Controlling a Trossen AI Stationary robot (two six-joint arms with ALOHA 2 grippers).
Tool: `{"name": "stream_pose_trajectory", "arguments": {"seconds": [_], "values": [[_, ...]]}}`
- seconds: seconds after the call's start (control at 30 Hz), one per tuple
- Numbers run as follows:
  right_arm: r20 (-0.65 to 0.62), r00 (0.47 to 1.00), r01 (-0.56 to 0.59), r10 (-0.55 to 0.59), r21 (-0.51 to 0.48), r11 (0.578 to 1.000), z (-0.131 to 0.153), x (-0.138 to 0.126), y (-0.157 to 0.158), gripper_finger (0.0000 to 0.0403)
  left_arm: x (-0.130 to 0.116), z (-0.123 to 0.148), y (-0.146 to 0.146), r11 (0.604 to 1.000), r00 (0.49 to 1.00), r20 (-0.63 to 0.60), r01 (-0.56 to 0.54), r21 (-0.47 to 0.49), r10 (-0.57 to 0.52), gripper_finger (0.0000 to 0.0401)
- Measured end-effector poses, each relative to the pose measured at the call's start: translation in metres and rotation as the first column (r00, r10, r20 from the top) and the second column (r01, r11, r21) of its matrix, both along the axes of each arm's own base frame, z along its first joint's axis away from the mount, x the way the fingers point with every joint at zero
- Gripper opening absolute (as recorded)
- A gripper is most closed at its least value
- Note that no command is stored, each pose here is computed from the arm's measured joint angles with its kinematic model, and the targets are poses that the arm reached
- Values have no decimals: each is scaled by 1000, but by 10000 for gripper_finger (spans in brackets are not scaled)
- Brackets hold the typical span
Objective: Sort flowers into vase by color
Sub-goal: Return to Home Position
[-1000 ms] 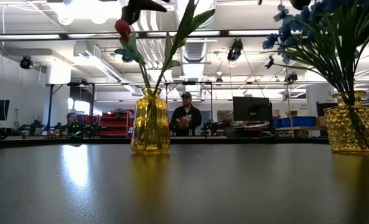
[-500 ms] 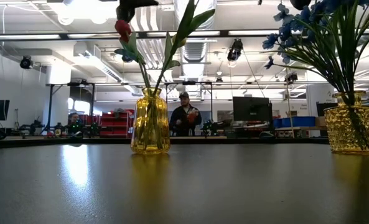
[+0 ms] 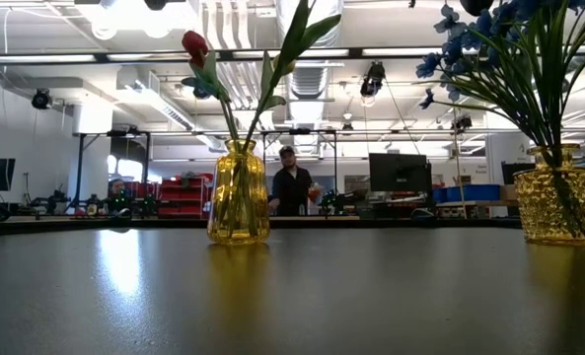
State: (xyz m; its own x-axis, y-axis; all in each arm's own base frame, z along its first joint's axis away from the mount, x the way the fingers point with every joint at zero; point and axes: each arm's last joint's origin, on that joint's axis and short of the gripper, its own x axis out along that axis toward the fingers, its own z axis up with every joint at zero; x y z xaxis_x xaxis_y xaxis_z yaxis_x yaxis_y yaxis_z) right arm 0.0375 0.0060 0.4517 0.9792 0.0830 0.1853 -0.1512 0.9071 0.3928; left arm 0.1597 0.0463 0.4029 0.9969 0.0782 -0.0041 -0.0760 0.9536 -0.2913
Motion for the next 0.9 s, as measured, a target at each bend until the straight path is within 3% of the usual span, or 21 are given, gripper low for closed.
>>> {"name": "stream_pose_trajectory", "arguments": {"seconds": [0.07,0.2,0.37,0.6,0.9], "values": [[32,998,50,-51,22,998,5,-10,-5,196,-11,4,-3,1000,1000,23,-21,-4,21,91],[82,994,72,-72,3,997,11,-25,-12,195,-26,6,-8,996,999,23,-28,85,26,91],[105,992,73,-74,11,997,16,-34,-15,196,-30,0,-10,1000,999,-31,-19,-23,18,91],[16,987,160,-159,-87,983,-13,-17,-11,196,-28,-14,-10,999,997,-74,1,54,3,91],[120,989,104,-91,-104,989,-63,-11,-6,196,-26,-63,-9,999,993,-117,-13,53,19,91]]}}
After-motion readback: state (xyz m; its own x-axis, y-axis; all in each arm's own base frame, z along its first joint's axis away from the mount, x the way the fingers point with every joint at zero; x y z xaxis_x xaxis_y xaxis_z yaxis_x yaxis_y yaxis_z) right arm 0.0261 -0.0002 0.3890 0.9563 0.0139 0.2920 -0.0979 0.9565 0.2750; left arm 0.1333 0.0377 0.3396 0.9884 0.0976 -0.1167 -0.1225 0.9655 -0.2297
